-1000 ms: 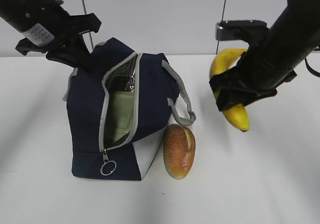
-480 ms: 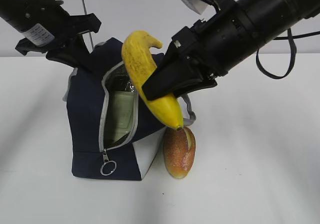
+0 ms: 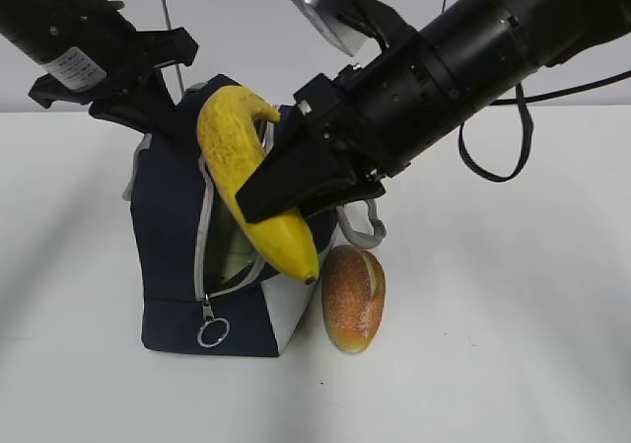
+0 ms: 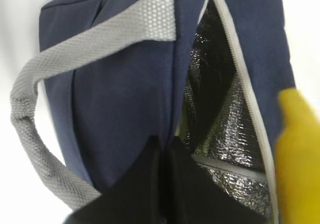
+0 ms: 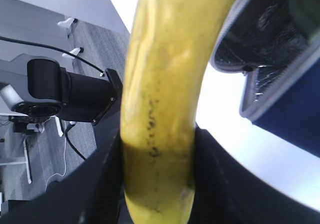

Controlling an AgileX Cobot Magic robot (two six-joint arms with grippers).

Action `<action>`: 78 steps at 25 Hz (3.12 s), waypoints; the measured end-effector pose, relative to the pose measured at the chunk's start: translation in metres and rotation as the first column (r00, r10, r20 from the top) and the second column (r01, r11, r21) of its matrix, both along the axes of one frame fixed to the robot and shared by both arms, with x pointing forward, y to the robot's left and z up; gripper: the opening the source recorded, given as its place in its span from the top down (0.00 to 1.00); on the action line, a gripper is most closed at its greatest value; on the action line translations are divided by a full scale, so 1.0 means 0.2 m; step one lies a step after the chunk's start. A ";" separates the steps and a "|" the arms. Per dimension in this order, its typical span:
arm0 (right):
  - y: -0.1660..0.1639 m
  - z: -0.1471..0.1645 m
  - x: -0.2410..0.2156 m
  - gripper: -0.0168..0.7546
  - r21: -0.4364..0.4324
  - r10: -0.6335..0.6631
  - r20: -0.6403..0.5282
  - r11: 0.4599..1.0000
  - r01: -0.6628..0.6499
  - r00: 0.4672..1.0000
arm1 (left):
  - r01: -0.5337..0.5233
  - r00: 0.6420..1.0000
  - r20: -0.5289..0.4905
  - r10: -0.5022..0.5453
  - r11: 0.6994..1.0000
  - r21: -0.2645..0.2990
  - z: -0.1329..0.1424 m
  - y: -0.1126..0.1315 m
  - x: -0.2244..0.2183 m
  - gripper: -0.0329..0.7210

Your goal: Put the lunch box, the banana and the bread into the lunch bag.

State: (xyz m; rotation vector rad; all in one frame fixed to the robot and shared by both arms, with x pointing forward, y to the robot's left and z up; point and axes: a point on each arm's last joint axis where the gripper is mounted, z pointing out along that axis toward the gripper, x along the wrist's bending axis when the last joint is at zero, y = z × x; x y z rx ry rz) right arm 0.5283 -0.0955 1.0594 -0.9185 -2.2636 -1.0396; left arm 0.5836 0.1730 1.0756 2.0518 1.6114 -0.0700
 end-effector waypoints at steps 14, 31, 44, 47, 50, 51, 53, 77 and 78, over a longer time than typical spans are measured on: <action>0.14 -0.21 0.17 0.58 -0.045 -0.013 -0.116 0.999 0.008 0.993 | 0.000 1.000 0.001 0.000 1.000 0.002 0.00 0.00 0.00 0.96; 0.22 -0.28 0.53 0.54 -0.270 -0.359 -0.167 0.912 0.308 0.918 | 0.000 1.000 0.002 0.000 1.000 0.002 0.00 0.00 0.00 0.96; 0.19 -0.15 0.48 0.23 -0.295 -0.323 -0.115 0.914 0.279 0.939 | 0.001 1.000 0.001 -0.001 1.000 0.004 0.00 0.00 0.00 0.96; 0.14 0.02 0.43 0.23 -0.283 -0.313 -0.022 0.913 0.294 0.950 | 0.001 1.000 0.002 -0.001 1.000 0.005 0.00 0.00 0.00 0.96; 0.08 0.20 0.35 0.23 -0.274 -0.302 0.080 0.910 0.313 0.950 | 0.001 1.000 0.002 -0.001 1.000 0.006 0.00 0.00 0.00 0.96; 0.06 0.24 0.33 0.23 -0.274 -0.304 0.105 0.906 0.321 0.947 | 0.001 1.000 0.002 -0.001 1.000 0.007 0.00 0.00 0.00 0.96; 0.02 0.31 0.28 0.23 -0.288 -0.309 0.149 0.895 0.340 0.939 | 0.001 1.000 0.002 -0.001 1.000 0.007 0.00 0.00 0.00 0.96; -0.21 -0.44 -0.03 0.17 -0.523 -0.455 0.105 0.732 0.438 0.885 | 0.004 1.000 -0.003 -0.004 1.000 0.010 0.00 0.00 0.00 0.96; -0.21 -0.47 -0.01 0.15 -0.519 -0.467 0.105 0.727 0.449 0.878 | 0.004 1.000 -0.004 -0.004 1.000 0.010 0.00 0.00 0.00 0.96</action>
